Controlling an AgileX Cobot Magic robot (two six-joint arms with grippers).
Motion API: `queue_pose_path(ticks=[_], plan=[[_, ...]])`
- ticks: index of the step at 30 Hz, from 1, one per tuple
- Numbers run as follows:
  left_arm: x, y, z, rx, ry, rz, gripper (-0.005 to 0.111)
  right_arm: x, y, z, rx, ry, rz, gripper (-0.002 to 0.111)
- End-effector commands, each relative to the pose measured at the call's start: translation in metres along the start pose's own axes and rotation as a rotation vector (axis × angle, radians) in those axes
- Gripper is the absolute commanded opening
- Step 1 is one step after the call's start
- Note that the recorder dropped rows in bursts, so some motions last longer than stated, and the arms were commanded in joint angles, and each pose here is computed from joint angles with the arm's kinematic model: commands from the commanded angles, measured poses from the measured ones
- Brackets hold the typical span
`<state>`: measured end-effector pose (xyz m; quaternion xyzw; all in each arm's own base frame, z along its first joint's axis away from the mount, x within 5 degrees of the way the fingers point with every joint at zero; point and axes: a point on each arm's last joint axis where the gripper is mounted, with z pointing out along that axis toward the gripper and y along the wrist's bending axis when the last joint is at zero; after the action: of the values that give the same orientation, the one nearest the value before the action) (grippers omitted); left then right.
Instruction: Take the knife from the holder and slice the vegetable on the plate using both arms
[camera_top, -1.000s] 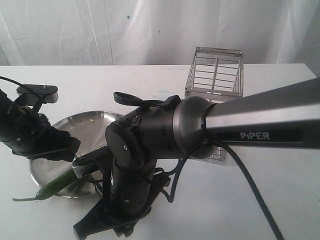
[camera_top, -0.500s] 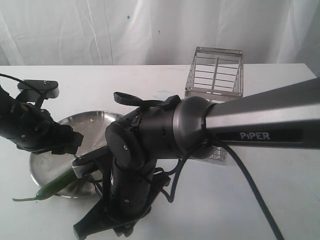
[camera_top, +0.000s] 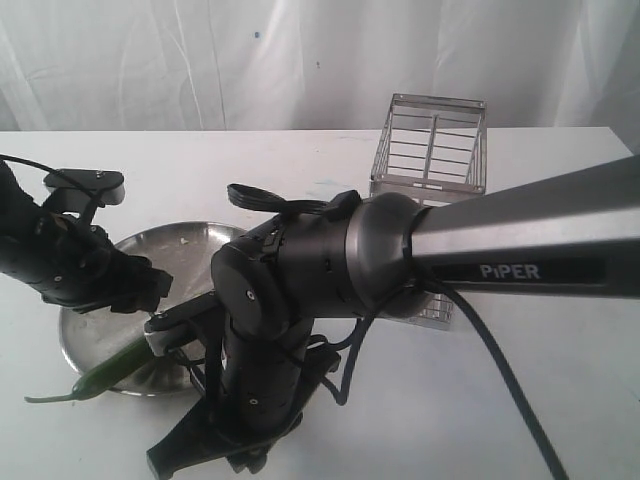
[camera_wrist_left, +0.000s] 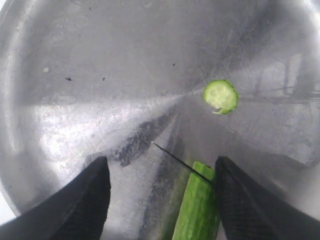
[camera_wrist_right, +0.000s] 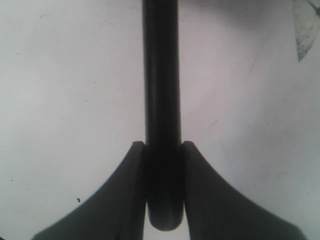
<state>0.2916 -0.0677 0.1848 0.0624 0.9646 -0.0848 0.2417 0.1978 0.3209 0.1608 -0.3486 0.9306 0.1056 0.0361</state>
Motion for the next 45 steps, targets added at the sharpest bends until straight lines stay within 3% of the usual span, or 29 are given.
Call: queue_pose_path(ticks=[1, 12, 27, 45], plan=[[0.002, -0.001, 0.002, 0.004, 0.003, -0.01, 0.064, 0.0, 0.0, 0.0, 0.0, -0.002, -0.01, 0.0], [0.02, 0.005, 0.045, -0.011, 0.165, -0.011, 0.064, 0.0, 0.001, 0.0, -0.004, -0.001, -0.013, 0.0], [0.003, 0.001, 0.005, -0.011, 0.015, 0.036, 0.064, 0.004, 0.0, 0.0, 0.0, 0.035, -0.058, 0.0], [0.009, 0.0, 0.005, -0.003, 0.079, 0.035, 0.064, 0.005, -0.001, 0.0, 0.008, 0.051, -0.076, 0.0]])
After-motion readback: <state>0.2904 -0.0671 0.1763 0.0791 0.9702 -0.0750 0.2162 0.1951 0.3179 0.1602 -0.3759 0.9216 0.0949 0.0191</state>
